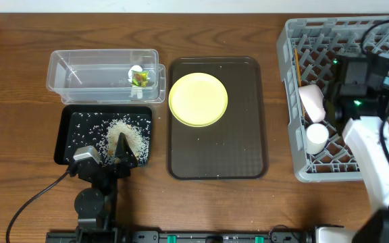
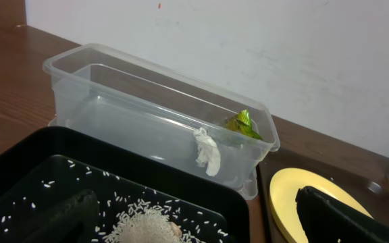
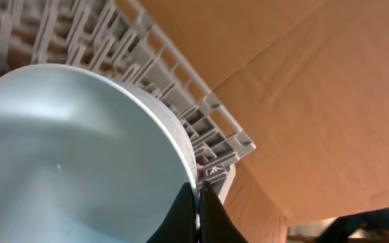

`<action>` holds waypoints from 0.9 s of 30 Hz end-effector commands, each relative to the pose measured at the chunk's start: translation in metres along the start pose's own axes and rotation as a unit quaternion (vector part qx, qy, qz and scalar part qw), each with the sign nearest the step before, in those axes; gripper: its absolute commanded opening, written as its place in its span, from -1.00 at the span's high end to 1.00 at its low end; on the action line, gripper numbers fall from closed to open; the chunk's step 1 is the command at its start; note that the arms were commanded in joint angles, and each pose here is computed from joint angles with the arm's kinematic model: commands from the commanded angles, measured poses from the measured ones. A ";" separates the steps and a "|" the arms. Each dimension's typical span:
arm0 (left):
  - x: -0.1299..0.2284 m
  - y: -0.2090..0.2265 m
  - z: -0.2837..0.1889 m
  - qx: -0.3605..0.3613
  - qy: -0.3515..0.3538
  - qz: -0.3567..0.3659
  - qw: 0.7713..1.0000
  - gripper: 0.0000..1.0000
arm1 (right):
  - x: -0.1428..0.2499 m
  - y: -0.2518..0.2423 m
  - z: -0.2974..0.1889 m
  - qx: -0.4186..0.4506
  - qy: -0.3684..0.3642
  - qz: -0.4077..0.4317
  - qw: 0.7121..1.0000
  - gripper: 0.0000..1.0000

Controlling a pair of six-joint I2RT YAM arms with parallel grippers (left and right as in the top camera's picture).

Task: Sort waste into correct bins and load items into the dishwasher rack
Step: 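Carry the blue bowl with the right gripper into the rack and release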

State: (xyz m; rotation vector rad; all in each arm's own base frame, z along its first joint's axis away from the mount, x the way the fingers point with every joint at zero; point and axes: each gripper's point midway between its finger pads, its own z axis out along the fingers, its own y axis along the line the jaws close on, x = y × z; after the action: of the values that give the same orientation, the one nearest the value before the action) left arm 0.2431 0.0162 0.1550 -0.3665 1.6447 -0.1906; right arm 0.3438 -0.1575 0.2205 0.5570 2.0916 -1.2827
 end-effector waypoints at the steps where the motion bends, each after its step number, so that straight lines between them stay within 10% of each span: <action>1: 0.017 0.008 0.002 -0.011 0.019 0.000 1.000 -0.91 | 0.006 0.013 0.007 0.005 0.009 -0.053 0.999 0.97; 19: 0.017 0.008 0.002 -0.011 0.019 0.000 1.000 -0.91 | 0.016 0.075 -0.030 -0.052 -0.020 -0.165 0.985 0.92; 27: 0.017 0.008 0.002 -0.011 0.019 0.000 1.000 -0.92 | 0.002 0.094 -0.087 -0.110 -0.083 -0.168 0.976 -0.18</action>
State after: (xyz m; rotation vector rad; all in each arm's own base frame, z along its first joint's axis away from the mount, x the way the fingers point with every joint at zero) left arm 0.2431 0.0162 0.1550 -0.3665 1.6451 -0.1905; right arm 0.3758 -0.0621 0.1764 0.0350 2.2449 -1.2818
